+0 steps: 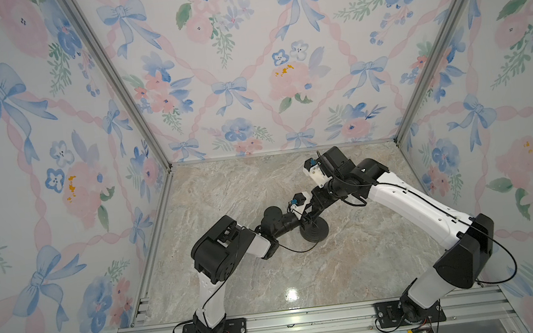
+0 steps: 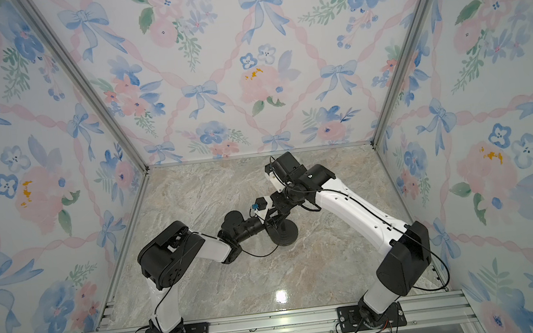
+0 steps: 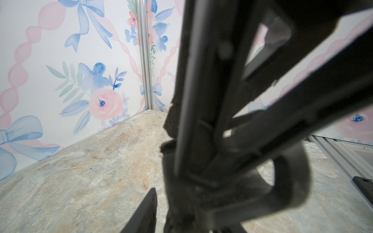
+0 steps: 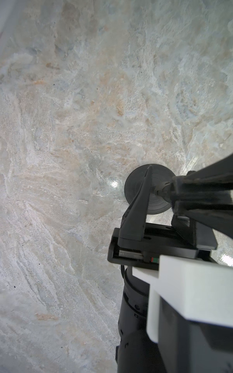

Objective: Assemble a microphone stand
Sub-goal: Screw the microphone stand pole into the microphone stand base.

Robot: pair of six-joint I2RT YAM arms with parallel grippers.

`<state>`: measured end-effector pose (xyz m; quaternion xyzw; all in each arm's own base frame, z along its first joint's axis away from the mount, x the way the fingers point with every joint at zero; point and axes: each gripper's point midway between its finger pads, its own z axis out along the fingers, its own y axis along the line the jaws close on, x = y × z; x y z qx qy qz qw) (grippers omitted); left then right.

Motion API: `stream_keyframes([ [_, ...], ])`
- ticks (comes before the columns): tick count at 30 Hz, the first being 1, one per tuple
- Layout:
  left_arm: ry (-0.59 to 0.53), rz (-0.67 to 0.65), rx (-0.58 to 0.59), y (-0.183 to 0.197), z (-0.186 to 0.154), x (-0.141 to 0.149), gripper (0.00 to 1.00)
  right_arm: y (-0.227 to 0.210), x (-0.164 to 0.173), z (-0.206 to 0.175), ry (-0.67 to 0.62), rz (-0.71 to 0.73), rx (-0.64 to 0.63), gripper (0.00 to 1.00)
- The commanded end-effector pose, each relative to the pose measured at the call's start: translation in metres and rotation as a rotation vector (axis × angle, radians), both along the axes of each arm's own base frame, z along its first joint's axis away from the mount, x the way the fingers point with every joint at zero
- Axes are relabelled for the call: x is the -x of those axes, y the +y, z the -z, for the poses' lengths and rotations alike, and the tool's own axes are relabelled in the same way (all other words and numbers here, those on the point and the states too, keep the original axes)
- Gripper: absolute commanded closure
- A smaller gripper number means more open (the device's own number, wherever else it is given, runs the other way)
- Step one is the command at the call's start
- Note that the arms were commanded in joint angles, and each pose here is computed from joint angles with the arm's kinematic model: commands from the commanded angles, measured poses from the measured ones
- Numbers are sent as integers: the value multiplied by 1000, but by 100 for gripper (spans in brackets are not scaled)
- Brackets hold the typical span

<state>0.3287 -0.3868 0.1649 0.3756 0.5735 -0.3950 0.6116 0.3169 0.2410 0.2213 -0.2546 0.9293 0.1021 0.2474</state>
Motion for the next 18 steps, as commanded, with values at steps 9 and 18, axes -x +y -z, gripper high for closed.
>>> stream_keyframes([
  [9, -37, 1, 16, -2, -13, 1, 90, -19, 33, 37, 168, 134, 71, 77],
  [18, -55, 44, -29, -4, 2, 15, 100, -15, 25, -27, -66, -182, 74, 42],
])
